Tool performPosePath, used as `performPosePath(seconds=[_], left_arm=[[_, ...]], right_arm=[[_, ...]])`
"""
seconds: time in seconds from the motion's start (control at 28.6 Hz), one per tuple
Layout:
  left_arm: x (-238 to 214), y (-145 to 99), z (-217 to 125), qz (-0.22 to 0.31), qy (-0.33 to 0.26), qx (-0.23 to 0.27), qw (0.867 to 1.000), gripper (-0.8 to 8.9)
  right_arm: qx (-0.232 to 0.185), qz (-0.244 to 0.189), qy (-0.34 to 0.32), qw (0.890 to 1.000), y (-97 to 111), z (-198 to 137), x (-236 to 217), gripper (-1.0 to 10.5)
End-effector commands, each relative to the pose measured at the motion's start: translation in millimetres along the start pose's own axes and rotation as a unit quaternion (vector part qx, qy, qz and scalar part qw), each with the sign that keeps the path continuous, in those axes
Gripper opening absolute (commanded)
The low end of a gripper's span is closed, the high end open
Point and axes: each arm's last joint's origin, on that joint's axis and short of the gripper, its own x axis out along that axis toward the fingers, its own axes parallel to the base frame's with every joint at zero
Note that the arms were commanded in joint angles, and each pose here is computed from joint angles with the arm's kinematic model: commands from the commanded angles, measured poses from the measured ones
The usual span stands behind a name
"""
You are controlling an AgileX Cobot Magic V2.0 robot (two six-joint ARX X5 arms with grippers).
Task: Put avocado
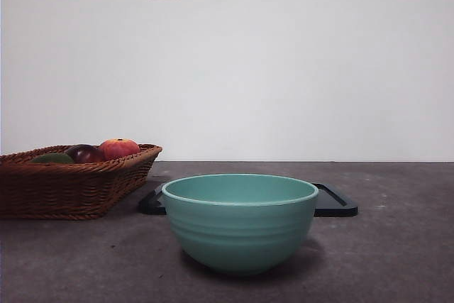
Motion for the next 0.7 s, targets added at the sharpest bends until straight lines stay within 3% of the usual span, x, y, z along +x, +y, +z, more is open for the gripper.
performPosePath(seconds=[0.04,0.11,0.21,0.28,0.32,0.7], left_arm=[[-4.0,-3.6,5.3,-0.008,-0.01,0.016,1.0,0.36],[-4.0,-3.6,5.4,-0.008,-0.011,0.015,1.0,0.94],[-4.0,-3.7,5.8,-0.009,-0.013,0.016,1.0,4.0],[-4.0,-3.8,6.2,-0.009,-0.014,0.017,1.0,5.69],[-4.0,-3.8,6.2,-0.009,-0.015,0.017,1.0,5.99],[-3.5,-3.6,6.8,-0.009,-0.016,0.018,1.0,5.93]], right_arm=[[-0.012,0.002,-0.006,1.0,1.6,4.0,-1.3,0.5],[-0.012,-0.006,-0.007,1.0,1.1,4.1,-1.3,1.8],[-0.012,-0.033,-0.009,0.999,-0.5,4.3,-1.4,4.7],[-0.012,-0.038,-0.01,0.999,-0.7,4.2,-1.4,5.6],[-0.011,-0.038,-0.009,0.999,-0.7,4.2,-1.4,5.7],[-0.012,-0.038,-0.009,0.999,-0.7,4.2,-1.4,5.7]])
